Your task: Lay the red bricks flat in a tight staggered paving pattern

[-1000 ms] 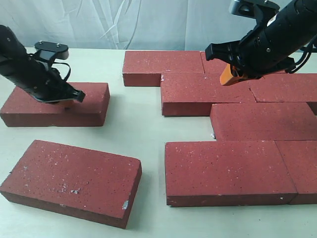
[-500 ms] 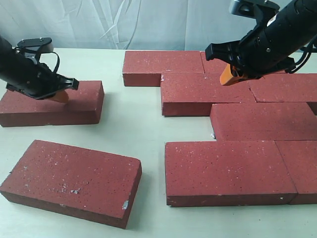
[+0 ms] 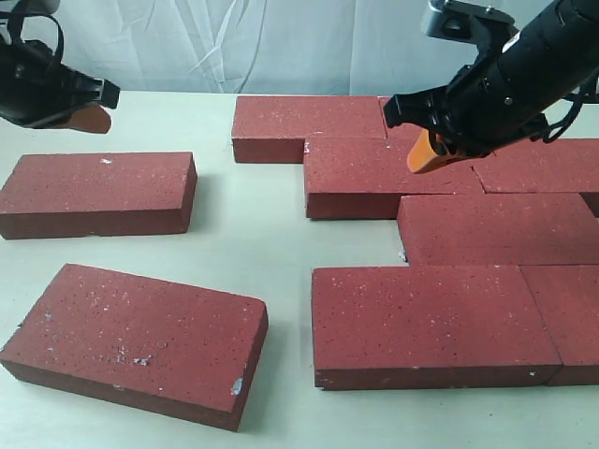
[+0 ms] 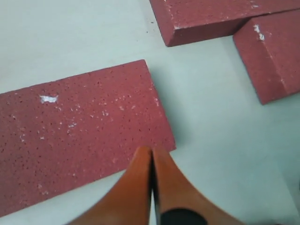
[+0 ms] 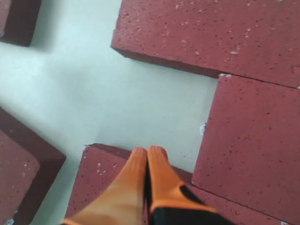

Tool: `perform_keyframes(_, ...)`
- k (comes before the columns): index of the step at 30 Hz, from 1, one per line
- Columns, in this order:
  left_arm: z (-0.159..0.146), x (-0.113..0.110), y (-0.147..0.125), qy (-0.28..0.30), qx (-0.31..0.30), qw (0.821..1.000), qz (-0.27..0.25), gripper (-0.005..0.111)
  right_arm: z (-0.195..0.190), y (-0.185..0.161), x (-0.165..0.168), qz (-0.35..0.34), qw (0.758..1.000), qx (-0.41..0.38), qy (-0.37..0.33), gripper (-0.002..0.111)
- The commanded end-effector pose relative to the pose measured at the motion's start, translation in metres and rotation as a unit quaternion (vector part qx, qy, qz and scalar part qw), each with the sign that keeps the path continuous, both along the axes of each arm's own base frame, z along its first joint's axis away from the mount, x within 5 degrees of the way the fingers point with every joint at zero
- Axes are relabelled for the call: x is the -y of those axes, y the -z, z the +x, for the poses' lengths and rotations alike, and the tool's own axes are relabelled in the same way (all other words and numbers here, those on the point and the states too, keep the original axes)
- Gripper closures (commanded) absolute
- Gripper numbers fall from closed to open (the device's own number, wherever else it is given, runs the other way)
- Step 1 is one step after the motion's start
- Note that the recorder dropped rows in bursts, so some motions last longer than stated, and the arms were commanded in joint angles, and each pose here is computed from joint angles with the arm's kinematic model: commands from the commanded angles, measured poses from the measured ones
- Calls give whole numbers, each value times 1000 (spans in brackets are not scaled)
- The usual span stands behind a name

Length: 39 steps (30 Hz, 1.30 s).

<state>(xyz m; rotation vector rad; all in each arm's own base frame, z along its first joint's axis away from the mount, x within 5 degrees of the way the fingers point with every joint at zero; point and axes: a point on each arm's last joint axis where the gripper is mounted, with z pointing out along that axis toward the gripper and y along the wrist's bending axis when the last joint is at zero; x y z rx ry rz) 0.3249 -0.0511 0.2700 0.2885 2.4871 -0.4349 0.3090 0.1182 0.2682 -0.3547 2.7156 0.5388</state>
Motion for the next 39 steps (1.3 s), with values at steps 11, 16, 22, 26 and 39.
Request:
perform_keyframes(11, -13, -32, 15, -106, -78, 981, 145, 107, -47, 9, -90, -18, 965, 40, -259, 109)
perform_keyframes(16, -16, -33, 22, -104, -91, 979, 147, 107, -66, 28, -128, -25, 933, 54, -355, 109)
perform_keyframes(22, -15, -36, 28, -102, -101, 976, 161, 107, -88, 40, -172, -28, 893, 35, -447, 109)
perform_keyframes(26, -14, -49, 45, -115, -157, 967, 164, 107, -105, 50, -191, -34, 874, 11, -484, 109)
perform_keyframes(39, -14, -67, 62, -124, -226, 952, 164, 107, -153, 69, -221, -47, 832, -14, -553, 109)
